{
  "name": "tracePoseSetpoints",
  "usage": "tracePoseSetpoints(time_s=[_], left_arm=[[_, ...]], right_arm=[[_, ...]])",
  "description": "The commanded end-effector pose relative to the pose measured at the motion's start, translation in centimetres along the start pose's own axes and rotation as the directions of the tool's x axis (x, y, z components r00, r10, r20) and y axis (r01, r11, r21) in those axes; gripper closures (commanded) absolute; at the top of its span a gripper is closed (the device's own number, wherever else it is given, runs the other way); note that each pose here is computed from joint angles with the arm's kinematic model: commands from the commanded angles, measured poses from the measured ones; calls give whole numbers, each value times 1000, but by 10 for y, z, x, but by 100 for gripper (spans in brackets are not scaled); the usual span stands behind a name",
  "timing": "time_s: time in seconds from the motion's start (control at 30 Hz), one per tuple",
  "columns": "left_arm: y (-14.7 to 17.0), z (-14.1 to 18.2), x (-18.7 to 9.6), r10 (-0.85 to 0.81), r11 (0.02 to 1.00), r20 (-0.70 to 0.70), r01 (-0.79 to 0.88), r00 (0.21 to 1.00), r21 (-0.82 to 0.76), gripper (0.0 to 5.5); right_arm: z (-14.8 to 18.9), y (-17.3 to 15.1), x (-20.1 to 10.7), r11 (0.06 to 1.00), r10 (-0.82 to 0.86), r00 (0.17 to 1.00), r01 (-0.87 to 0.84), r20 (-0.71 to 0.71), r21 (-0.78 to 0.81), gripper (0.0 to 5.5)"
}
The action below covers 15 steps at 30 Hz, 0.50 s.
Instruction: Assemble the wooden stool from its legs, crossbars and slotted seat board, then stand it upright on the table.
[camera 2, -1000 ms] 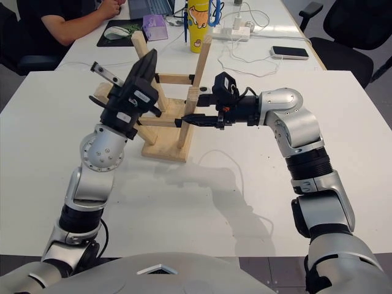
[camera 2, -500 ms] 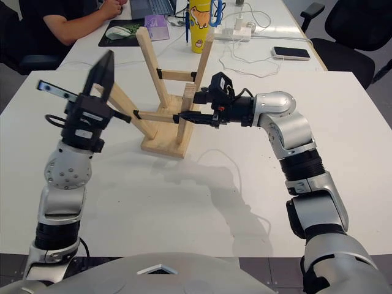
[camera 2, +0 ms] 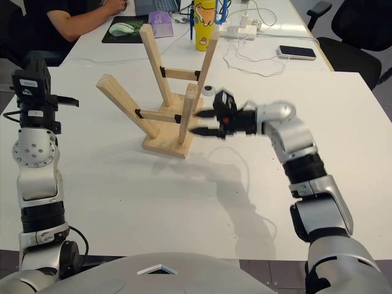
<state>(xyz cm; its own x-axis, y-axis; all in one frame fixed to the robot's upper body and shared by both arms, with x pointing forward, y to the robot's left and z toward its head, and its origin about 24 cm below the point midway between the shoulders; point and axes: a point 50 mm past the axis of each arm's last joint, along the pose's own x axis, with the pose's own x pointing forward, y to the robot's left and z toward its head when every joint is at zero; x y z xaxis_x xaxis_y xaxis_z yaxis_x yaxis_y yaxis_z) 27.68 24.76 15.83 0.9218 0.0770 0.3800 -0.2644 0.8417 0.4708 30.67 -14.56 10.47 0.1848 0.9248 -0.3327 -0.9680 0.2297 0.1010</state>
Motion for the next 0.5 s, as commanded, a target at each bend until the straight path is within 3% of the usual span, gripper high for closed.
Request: tracePoseSetpoints(time_s=[0.03, 0.13, 0.23, 0.3, 0.33, 0.5], left_arm=[[-12, -18, -12, -63, 998, -72, 61, 995, -27, 550], [-28, -36, -20, -160, 987, -173, 156, 972, -38, 550], [-56, -59, -29, -346, 937, -298, 343, 890, -63, 550], [-74, -68, -30, -449, 887, -338, 459, 827, -57, 550], [-81, -71, -31, -493, 857, -348, 513, 798, -37, 550], [-104, -54, -13, -554, 818, -252, 575, 794, 12, 550]], right_arm=[[33, -6, -5, 996, -31, 992, 40, 119, -76, 215], [28, -8, -12, 993, -75, 993, 83, 96, -83, 170], [-9, -9, -15, 982, -180, 983, 178, -21, -59, 121], [-36, -9, -14, 964, -264, 960, 263, -89, -22, 118], [-46, -9, -11, 951, -309, 944, 308, -113, -23, 118], [-75, -3, 6, 823, -552, 832, 553, -52, 126, 118]])
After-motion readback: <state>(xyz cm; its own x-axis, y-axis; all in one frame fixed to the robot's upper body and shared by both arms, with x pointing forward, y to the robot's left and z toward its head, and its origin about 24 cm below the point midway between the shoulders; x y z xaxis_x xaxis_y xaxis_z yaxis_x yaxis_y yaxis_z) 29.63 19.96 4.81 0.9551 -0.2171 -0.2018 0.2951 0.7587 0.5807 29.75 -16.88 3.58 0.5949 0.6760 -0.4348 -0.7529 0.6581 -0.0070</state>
